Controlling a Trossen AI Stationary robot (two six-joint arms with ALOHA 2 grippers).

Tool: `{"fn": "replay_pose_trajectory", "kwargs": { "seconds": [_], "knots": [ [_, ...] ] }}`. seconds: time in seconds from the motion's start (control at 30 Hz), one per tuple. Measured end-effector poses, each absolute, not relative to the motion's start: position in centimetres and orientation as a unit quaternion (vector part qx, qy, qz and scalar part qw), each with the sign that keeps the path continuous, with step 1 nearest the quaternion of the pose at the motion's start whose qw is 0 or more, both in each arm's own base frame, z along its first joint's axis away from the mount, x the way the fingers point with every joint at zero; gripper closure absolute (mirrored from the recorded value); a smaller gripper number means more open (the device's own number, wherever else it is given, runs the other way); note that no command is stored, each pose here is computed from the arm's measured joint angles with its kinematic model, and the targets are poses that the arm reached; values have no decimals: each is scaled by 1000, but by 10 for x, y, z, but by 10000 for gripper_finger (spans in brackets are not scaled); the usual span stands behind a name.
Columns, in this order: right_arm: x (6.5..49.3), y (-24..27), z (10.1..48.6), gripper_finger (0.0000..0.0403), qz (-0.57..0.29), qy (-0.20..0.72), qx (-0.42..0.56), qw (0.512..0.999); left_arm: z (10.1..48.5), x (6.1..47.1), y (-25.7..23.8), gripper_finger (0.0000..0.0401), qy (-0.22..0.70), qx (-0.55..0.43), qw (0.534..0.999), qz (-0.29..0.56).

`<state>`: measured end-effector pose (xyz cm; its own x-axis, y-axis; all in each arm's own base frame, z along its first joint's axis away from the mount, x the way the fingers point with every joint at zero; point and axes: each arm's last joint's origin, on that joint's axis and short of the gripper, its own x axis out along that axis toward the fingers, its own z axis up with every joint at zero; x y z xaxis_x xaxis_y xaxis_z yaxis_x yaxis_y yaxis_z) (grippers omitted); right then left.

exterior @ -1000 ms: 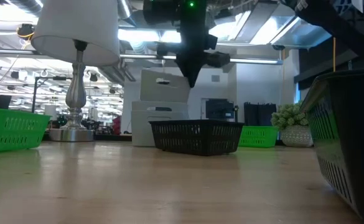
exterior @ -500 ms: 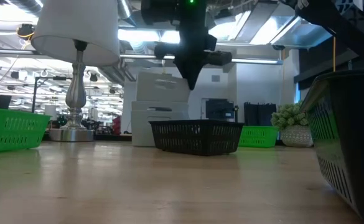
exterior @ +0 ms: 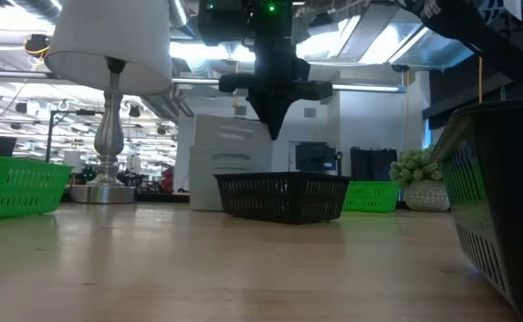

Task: Stack baskets by color
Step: Stack the bottom gray bin on the top gray bins, then stack the top right green bin on the middle green bin

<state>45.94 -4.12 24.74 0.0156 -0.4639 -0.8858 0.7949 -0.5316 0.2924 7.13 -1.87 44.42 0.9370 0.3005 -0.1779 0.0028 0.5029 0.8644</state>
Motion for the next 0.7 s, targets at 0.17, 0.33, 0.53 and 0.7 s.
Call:
{"fn": "replay_pose_trajectory", "kwargs": {
  "seconds": [0.17, 0.33, 0.53, 0.7],
  "knots": [
    [459, -41, 247, 380, -685, 154, 543, 460, 443, 71, -18, 335, 160, 494, 850, 85],
    [459, -40, 247, 346, -683, 158, 545, 459, 443, 71, -18, 335, 161, 495, 850, 84],
    [460, -35, 247, 339, -678, 173, 545, 462, 443, 71, -18, 335, 161, 494, 850, 85],
    [460, -31, 247, 341, -674, 184, 535, 476, 443, 71, -18, 335, 161, 494, 850, 84]
  ]
}}
